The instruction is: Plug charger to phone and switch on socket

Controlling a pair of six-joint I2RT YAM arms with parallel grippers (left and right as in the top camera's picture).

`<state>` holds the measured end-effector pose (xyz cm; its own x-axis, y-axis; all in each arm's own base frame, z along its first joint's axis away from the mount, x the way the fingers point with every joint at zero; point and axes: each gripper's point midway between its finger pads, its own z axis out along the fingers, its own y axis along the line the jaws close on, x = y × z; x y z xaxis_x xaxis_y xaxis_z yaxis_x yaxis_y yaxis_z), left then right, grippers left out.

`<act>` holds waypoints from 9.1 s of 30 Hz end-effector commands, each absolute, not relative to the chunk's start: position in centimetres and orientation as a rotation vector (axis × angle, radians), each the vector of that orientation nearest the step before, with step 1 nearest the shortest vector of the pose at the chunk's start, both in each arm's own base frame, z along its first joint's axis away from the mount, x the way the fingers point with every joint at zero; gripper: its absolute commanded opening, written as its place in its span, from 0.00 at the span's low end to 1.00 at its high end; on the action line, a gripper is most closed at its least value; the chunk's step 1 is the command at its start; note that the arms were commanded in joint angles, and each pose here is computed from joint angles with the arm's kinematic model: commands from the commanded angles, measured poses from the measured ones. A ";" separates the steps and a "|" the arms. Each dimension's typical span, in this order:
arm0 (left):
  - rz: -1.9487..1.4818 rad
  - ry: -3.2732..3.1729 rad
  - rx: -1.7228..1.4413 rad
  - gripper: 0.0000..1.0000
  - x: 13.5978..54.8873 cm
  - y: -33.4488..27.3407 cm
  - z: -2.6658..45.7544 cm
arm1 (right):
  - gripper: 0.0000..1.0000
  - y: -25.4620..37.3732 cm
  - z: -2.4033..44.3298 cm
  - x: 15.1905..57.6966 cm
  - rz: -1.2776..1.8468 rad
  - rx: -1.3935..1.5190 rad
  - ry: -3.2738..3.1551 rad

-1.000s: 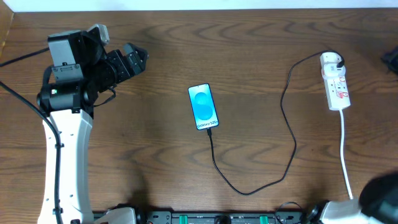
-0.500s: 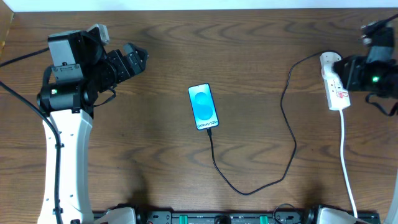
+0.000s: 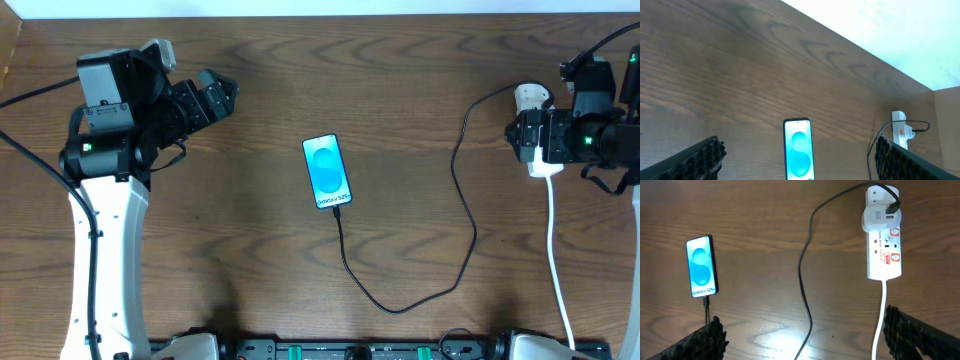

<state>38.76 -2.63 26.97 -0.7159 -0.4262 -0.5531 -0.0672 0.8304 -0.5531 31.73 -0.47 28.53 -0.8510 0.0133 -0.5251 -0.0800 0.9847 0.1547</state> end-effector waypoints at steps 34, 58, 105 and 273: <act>-0.660 2.300 -0.342 0.98 38.8 -2.6 27.2 | 0.99 -0.4 28.8 31.4 0.212 -0.072 2.572; -0.660 2.300 -0.342 0.98 38.8 -2.6 27.2 | 0.99 -0.4 28.8 31.4 0.212 -0.072 2.572; -0.660 2.300 -0.342 0.98 38.8 -2.6 27.2 | 0.99 1.7 23.7 26.0 -0.098 -0.292 1.596; -0.026 1.737 0.049 0.98 24.2 -1.3 13.7 | 0.99 2.5 16.0 24.4 -0.035 -0.293 1.603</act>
